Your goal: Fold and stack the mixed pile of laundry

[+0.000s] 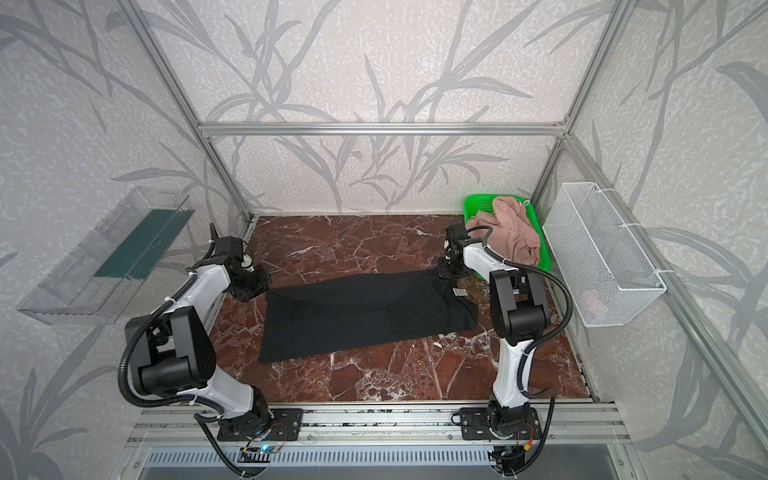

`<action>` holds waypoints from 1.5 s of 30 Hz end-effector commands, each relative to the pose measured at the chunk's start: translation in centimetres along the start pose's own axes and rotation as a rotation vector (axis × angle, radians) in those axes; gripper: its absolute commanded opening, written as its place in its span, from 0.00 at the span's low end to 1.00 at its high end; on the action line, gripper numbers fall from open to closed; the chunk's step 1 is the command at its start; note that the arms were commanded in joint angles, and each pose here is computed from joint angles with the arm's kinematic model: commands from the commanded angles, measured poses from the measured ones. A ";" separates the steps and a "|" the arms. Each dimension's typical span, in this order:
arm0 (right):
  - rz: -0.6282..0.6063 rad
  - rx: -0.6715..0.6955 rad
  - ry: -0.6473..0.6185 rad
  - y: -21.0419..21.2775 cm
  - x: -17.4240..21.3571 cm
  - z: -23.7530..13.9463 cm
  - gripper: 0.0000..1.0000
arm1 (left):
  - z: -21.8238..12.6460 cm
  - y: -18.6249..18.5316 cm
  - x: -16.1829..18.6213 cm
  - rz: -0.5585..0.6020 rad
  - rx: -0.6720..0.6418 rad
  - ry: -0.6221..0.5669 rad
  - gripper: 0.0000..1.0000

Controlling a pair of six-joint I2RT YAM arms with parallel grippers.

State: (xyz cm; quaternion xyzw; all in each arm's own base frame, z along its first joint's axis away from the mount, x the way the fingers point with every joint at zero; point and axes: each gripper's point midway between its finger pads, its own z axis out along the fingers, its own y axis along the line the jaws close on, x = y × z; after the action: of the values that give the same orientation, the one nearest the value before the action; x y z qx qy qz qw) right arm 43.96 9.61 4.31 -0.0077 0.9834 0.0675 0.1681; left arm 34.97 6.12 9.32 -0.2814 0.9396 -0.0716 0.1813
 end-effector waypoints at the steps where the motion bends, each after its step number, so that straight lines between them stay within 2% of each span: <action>1: -0.008 0.012 0.057 -0.6 1.3 0.6 0.04 | -1.3 1.3 0.7 0.015 -0.123 -0.031 0.08; 4: -0.020 0.009 0.049 -0.5 1.2 -0.4 0.10 | -2.3 1.2 1.3 0.023 -0.133 -0.023 0.15; 7: -0.028 0.005 0.044 -0.4 1.2 -1.3 0.16 | -3.9 1.0 1.6 0.026 -0.114 -0.046 0.28; 11: -0.033 -0.003 0.053 -0.2 1.4 -1.5 0.20 | -5.3 0.2 2.8 0.027 -0.058 -0.030 0.35; 14: -0.030 -0.008 0.062 -0.2 1.7 -1.3 0.21 | -4.9 -0.7 4.1 0.026 0.003 0.034 0.40; 18: -0.032 -0.012 0.068 -0.1 2.0 -1.1 0.21 | -2.5 0.8 4.1 -0.038 -0.072 0.041 0.44; 22: -0.031 -0.017 0.069 0.0 2.1 -1.3 0.21 | 0.4 0.7 3.4 -0.125 -0.091 0.079 0.44; 25: -0.032 -0.020 0.066 0.1 2.2 -1.4 0.21 | 2.1 0.5 2.7 -0.199 -0.100 0.094 0.37; 32: -0.034 -0.019 0.073 0.0 2.6 -1.1 0.21 | 4.8 0.8 2.3 -0.335 -0.123 0.096 0.35; 45: -0.040 -0.021 0.085 -0.1 2.9 -0.4 0.20 | 6.4 1.2 1.7 -0.431 -0.133 0.057 0.34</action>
State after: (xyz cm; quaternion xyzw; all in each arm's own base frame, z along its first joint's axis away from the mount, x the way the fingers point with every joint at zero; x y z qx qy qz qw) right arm 41.55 9.53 3.45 -0.0277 0.9886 0.0699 0.1303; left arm 35.77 5.43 3.72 -0.4629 0.8746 -0.0712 0.1256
